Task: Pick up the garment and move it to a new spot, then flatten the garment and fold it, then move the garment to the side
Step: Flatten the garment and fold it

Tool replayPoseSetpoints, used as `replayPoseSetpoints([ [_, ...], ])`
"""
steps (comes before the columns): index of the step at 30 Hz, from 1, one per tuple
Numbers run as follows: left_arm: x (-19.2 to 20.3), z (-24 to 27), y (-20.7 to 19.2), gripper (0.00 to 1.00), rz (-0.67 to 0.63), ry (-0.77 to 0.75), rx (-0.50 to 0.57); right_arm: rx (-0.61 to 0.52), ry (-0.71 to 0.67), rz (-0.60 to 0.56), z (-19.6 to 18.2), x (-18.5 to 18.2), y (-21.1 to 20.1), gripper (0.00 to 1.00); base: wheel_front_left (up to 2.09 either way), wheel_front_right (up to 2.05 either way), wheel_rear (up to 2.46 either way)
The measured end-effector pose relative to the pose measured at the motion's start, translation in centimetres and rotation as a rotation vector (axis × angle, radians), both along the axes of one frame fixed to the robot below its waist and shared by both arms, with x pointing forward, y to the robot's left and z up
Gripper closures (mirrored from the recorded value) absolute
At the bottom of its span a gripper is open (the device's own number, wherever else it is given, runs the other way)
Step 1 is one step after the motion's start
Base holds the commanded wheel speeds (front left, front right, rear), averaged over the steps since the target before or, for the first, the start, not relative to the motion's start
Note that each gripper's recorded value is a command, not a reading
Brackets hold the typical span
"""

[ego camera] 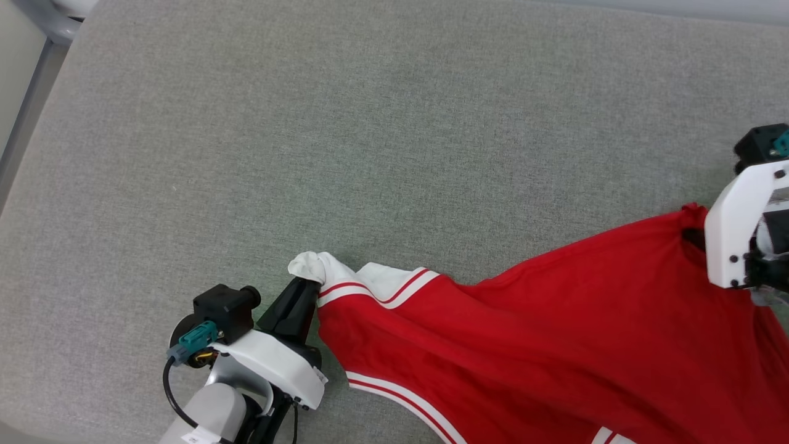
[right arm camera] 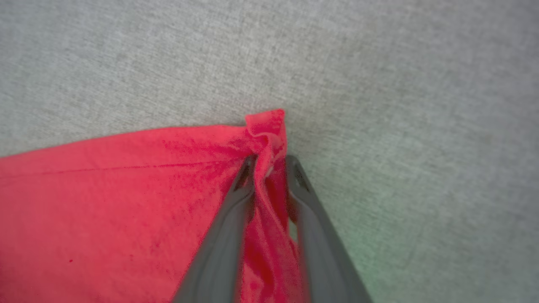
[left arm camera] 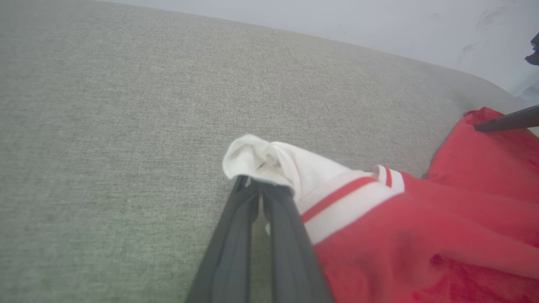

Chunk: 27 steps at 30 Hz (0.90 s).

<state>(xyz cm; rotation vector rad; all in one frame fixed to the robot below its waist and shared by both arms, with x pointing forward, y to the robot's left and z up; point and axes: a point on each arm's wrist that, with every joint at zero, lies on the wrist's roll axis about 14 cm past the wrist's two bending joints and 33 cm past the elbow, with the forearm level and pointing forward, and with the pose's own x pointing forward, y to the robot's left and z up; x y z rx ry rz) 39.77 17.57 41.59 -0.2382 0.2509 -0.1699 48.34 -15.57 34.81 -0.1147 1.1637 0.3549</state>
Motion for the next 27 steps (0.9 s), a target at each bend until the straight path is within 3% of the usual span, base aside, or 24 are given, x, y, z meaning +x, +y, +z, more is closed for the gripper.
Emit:
replayPoseSetpoints([
  [5, 0.1, 0.7, 0.4, 1.0, 0.02, -0.017, -0.014, 0.038, -0.07, -0.01, 1.5, 0.5, 0.5, 1.0, 0.0, 0.0, 0.0],
  [11, 1.4, 3.6, 2.4, 1.0, 0.073, -0.094, 0.01, 0.084, -0.303, -0.053, 6.8, 3.3, 0.0, 1.0, 0.0, 0.0, 0.0],
  [27, 13.0, 20.9, 3.0, 1.0, 0.028, -0.457, 0.123, 0.118, -0.868, -0.233, 22.7, 7.8, -4.5, 1.0, 0.0, 0.0, 0.0],
])
